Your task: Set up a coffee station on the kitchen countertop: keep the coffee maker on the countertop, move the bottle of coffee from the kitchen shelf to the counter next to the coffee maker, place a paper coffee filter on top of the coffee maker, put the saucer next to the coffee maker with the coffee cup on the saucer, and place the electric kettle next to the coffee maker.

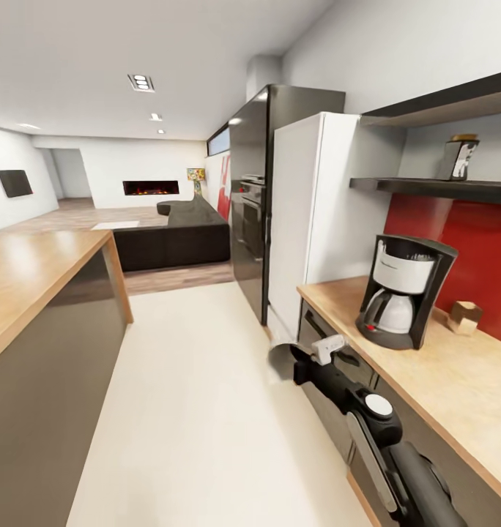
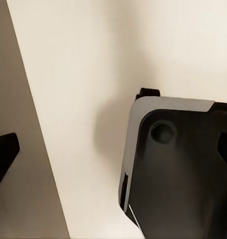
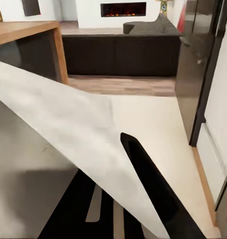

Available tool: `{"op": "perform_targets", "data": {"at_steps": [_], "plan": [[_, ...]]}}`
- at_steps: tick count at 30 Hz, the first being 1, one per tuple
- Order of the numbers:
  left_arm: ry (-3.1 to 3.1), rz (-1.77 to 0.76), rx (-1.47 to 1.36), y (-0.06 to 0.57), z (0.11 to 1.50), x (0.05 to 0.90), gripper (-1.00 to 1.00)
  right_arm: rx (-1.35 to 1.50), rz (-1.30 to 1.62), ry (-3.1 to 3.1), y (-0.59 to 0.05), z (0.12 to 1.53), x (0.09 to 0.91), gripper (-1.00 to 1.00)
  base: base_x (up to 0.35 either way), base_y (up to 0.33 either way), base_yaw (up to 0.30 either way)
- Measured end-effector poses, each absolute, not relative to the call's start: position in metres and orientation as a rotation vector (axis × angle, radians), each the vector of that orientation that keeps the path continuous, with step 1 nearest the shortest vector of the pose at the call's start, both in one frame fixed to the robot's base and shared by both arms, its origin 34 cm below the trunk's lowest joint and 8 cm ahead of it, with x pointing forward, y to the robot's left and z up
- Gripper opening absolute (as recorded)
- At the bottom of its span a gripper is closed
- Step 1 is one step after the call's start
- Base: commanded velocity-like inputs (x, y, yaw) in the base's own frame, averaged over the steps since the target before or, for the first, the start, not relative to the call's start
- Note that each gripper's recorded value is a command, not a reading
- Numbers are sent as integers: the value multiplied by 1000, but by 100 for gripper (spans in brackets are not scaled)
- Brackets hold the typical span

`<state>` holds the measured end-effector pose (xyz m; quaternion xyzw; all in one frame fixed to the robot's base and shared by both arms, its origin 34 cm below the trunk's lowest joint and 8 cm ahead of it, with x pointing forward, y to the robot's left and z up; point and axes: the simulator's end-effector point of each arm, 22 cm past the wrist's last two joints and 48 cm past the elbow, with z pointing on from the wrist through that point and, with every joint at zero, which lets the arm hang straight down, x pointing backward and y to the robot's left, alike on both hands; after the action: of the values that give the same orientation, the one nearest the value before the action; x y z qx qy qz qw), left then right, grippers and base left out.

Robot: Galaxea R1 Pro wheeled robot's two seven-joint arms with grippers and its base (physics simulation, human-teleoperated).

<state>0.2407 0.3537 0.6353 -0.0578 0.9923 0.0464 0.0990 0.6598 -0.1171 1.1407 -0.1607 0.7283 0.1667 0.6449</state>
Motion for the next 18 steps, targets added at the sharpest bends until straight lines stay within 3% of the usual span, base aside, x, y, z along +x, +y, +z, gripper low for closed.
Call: {"op": "perform_targets", "data": {"at_steps": [18], "plan": [[2934, 137, -171, 354, 635, 241, 100, -438, 458, 1642, -97, 1142, 649, -100, 338, 137, 0]]}}
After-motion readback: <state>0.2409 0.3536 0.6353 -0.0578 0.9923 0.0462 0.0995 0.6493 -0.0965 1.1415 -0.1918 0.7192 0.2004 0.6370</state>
